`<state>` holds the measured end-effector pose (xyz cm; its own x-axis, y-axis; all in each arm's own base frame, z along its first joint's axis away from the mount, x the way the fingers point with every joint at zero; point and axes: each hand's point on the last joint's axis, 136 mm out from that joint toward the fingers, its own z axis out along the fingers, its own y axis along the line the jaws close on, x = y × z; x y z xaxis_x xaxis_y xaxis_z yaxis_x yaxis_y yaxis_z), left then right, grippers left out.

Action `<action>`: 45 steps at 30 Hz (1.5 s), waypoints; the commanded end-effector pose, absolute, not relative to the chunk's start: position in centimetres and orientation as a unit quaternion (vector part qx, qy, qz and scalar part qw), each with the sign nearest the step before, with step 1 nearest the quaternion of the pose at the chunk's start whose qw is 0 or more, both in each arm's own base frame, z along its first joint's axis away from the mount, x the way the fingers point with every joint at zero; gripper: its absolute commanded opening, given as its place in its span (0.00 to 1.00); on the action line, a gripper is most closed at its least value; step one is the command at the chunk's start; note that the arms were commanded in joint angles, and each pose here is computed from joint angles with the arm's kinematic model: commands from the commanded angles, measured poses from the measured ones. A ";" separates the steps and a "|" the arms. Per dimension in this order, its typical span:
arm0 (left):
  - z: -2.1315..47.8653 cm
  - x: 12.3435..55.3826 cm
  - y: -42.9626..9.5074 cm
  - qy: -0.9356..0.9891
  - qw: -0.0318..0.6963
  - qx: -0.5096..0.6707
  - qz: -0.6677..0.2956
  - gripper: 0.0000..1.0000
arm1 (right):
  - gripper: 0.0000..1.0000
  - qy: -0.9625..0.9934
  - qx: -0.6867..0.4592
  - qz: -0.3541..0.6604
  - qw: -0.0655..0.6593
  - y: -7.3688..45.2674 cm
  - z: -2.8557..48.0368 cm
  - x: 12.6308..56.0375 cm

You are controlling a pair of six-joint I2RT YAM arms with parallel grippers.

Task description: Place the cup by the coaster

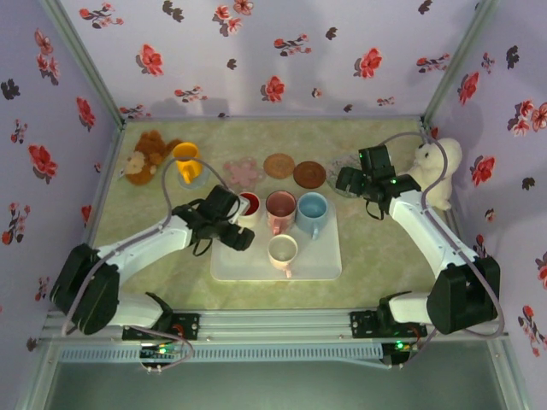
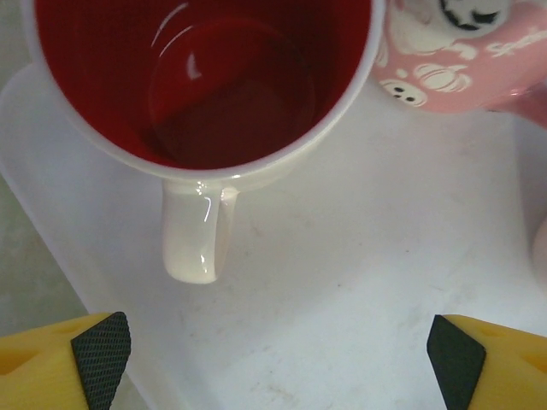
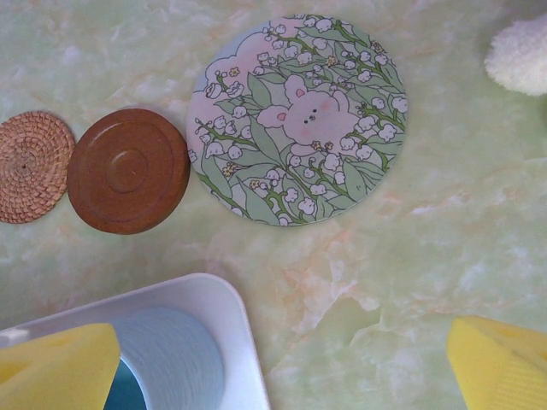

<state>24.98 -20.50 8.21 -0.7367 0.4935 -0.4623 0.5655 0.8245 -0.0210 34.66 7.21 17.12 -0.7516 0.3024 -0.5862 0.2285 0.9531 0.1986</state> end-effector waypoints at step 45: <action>5.2 28.8 -21.5 0.957 0.172 0.231 -0.014 0.20 | 0.99 0.934 0.145 0.056 0.322 6.9 17.2 34.3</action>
<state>28.16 -21.46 4.93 -0.8246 0.4588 -0.3309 0.4737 0.8798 0.0395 34.63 7.21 17.24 -0.7499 0.3022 -0.5884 0.2271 0.9531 0.2001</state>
